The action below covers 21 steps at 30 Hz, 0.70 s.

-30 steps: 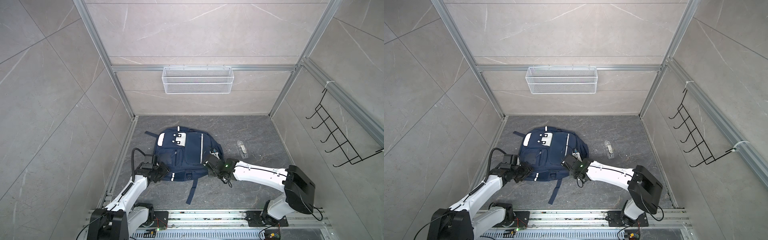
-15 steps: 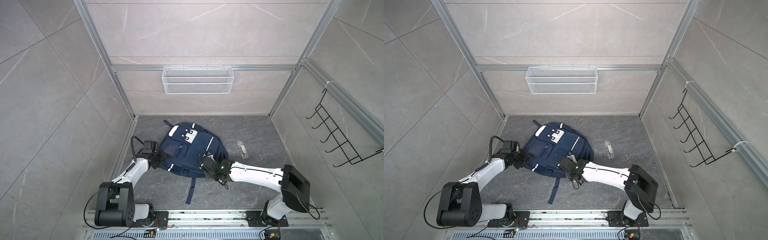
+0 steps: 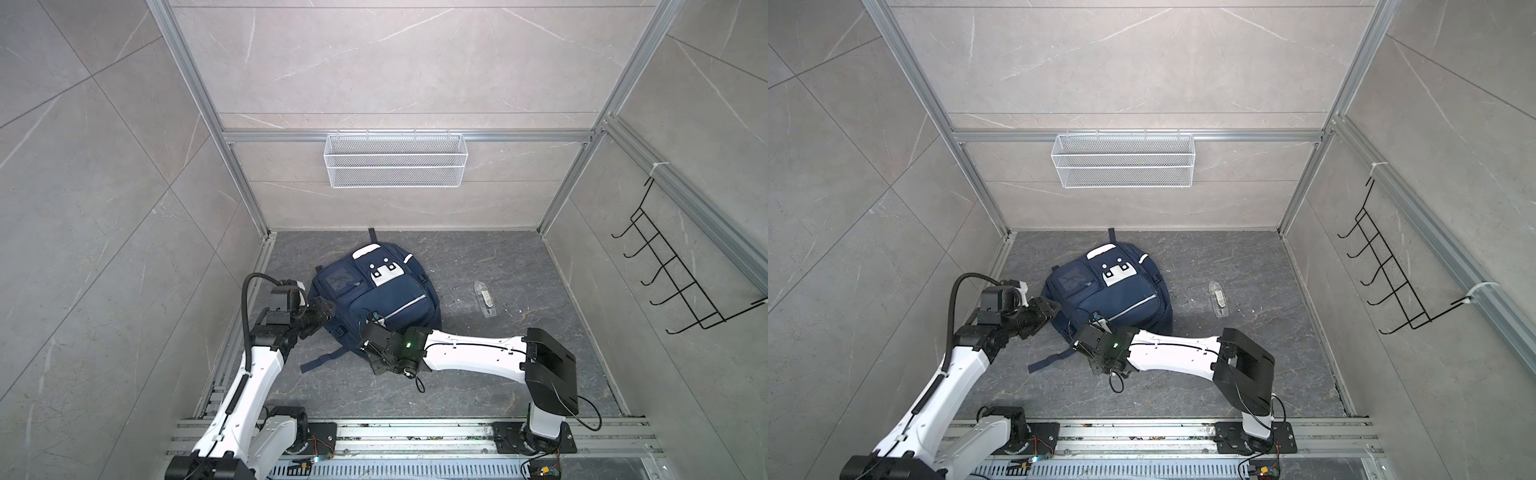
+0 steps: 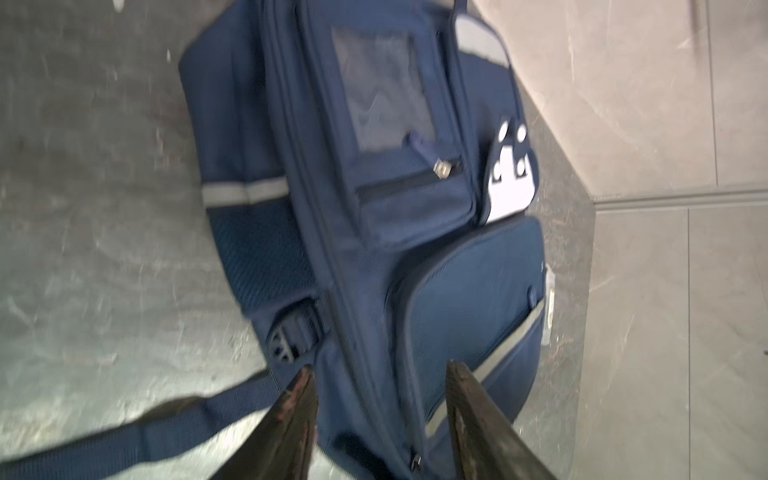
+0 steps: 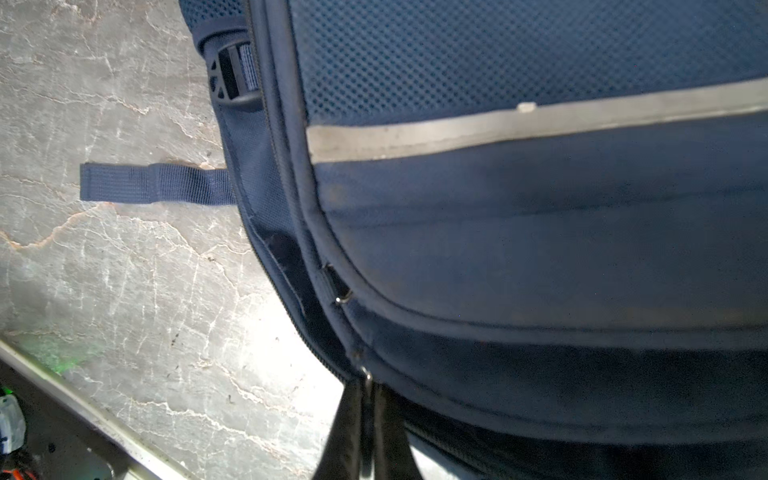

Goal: Pack the student bag

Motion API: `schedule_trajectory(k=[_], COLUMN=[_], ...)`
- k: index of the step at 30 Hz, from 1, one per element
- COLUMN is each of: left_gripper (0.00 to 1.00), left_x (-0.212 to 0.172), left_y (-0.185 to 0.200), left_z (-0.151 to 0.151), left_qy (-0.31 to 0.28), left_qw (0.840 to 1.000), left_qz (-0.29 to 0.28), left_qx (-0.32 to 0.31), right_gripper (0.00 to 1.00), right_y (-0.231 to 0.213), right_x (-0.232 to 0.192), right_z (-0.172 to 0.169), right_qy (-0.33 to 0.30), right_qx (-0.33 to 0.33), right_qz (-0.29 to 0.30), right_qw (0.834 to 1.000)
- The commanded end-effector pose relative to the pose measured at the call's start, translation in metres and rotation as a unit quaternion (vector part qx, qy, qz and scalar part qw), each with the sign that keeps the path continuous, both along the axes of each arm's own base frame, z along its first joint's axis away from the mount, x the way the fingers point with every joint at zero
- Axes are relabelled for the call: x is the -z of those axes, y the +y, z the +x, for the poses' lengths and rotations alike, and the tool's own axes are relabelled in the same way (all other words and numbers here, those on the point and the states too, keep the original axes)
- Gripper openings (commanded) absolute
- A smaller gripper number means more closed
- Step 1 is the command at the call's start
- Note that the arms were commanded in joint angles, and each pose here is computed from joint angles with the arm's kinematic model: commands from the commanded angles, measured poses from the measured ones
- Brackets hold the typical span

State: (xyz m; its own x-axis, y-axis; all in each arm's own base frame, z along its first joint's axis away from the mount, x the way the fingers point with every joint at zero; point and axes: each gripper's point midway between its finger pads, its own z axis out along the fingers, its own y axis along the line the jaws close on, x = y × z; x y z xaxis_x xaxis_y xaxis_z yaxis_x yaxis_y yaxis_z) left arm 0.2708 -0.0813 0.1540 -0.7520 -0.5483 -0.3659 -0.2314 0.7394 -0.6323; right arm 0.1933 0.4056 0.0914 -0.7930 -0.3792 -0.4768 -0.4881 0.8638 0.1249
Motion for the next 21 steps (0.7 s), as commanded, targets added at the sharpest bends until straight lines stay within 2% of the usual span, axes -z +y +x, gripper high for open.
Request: schedule_trajectory(k=[1,4,17,21], left_gripper=[0.53,0.53,0.53,0.49], left_x=[0.02,0.02,0.024,0.03], left_y=[-0.017,-0.029,-0.069,-0.074], left_z=[-0.023,-0.027,-0.018,-0.012], left_qy=[0.034,0.027,0.021,0.027], left_qw=[0.998,0.997,0.994,0.994], left_qz=[-0.031,-0.05,-0.038,-0.032], left_qx=[0.042,0.055,0.098,0.097], right_gripper=[0.0,0.0,0.0,0.0], right_y=[0.034,0.044,0.047,0.048], right_x=[-0.014,-0.015,-0.012,-0.014], right_z=[-0.004,-0.011,-0.02,-0.021], right_qy=[0.012,0.027,0.037,0.036], right_qx=[-0.034,-0.052,-0.058,-0.059], right_qz=[0.057,0.077,0.085,0.088], right_qw=[0.998,0.995,0.994,0.994])
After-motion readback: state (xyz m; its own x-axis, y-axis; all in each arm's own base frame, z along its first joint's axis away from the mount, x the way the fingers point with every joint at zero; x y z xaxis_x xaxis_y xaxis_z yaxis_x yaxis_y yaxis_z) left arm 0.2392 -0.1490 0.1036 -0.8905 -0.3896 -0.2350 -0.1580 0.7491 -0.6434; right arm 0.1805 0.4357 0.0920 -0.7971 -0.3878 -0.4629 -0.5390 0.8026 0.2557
